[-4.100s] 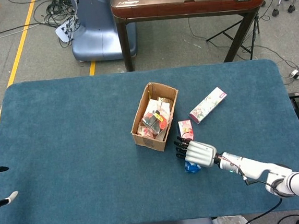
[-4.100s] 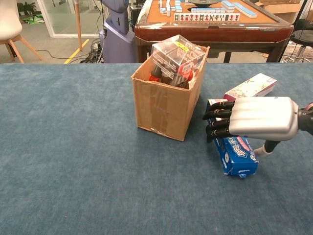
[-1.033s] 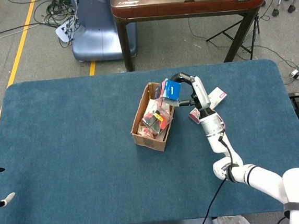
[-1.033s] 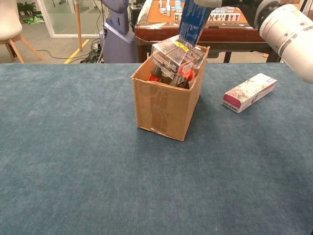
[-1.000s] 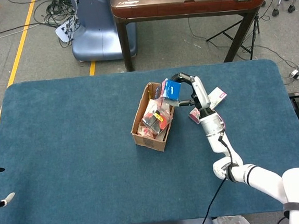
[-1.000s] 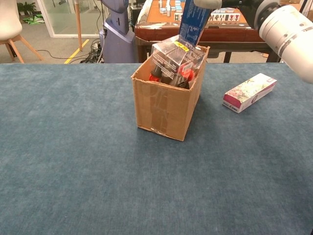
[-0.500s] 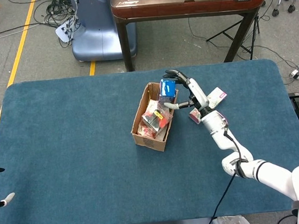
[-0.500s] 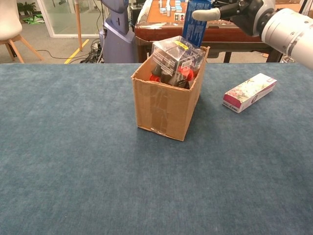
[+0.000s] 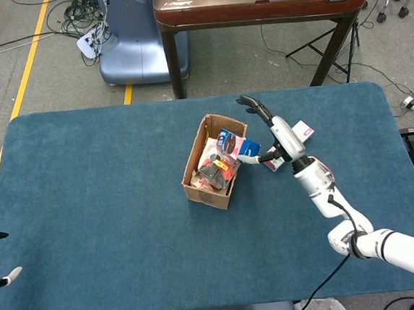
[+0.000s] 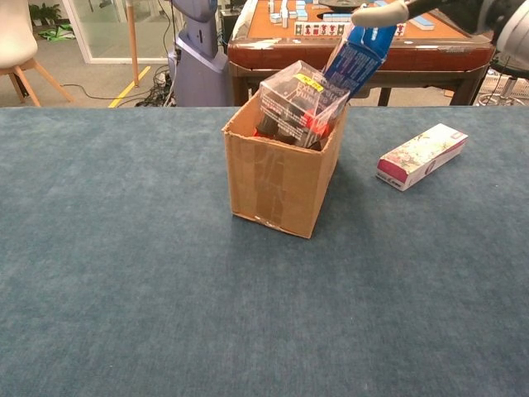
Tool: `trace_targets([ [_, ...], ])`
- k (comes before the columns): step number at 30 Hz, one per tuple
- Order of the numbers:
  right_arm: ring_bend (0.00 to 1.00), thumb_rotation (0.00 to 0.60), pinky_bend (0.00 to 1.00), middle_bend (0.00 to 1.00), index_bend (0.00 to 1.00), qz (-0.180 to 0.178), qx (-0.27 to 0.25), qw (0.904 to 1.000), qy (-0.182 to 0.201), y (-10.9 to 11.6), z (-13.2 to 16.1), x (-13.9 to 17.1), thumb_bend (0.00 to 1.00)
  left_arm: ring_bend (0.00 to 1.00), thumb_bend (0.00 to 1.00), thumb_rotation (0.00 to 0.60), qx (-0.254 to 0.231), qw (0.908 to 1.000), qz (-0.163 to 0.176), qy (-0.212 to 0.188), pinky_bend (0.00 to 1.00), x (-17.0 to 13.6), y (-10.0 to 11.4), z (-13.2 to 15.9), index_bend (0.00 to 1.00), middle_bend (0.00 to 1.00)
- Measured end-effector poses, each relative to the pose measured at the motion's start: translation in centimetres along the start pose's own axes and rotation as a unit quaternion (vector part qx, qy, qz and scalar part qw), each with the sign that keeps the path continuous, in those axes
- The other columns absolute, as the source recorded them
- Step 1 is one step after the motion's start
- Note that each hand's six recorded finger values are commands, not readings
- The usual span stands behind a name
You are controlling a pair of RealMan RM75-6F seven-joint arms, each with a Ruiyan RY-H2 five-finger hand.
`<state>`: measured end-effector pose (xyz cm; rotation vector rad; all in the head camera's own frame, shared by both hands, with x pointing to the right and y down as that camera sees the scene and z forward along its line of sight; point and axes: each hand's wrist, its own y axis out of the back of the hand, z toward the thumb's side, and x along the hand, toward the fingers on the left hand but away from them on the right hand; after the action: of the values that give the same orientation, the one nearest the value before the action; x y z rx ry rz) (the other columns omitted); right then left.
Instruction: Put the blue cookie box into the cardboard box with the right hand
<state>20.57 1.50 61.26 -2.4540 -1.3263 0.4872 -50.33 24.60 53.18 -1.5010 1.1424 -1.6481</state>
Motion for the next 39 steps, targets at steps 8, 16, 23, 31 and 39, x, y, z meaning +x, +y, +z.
trace_targets([
  [8,0.04,0.6,0.16,0.12,0.09,-0.006,0.129,0.9916,0.001,3.2,2.4,4.6,0.0,0.23,0.02,0.6,0.002,1.0,0.0,0.0,0.36,0.1,-0.1,0.1,0.32,0.33],
  [16,0.04,0.6,0.16,0.16,0.21,-0.028,0.259,0.9644,-0.046,6.8,2.8,10.4,0.0,0.23,0.02,0.6,0.001,1.0,0.002,-0.007,0.36,0.2,-0.1,0.4,0.32,0.33],
  [23,0.04,0.6,0.16,0.16,0.21,-0.066,0.34,0.9311,-0.113,10.0,2.5,16.3,0.0,0.23,0.02,0.6,-0.011,0.9995,0.004,-0.03,0.38,0.3,-0.5,1.2,0.32,0.33],
  [31,0.04,0.6,0.16,0.16,0.22,-0.096,0.387,0.9018,-0.168,11.4,1.6,21.4,0.0,0.23,0.02,0.6,-0.017,0.9989,0.006,-0.043,0.38,0.4,-0.8,1.7,0.32,0.33],
  [39,0.04,0.6,0.16,0.16,0.22,-0.131,0.461,0.8419,-0.249,12.4,0.7,26.7,0.0,0.23,0.02,0.6,-0.022,0.9988,0.009,-0.042,0.38,0.5,-0.7,1.5,0.32,0.33],
])
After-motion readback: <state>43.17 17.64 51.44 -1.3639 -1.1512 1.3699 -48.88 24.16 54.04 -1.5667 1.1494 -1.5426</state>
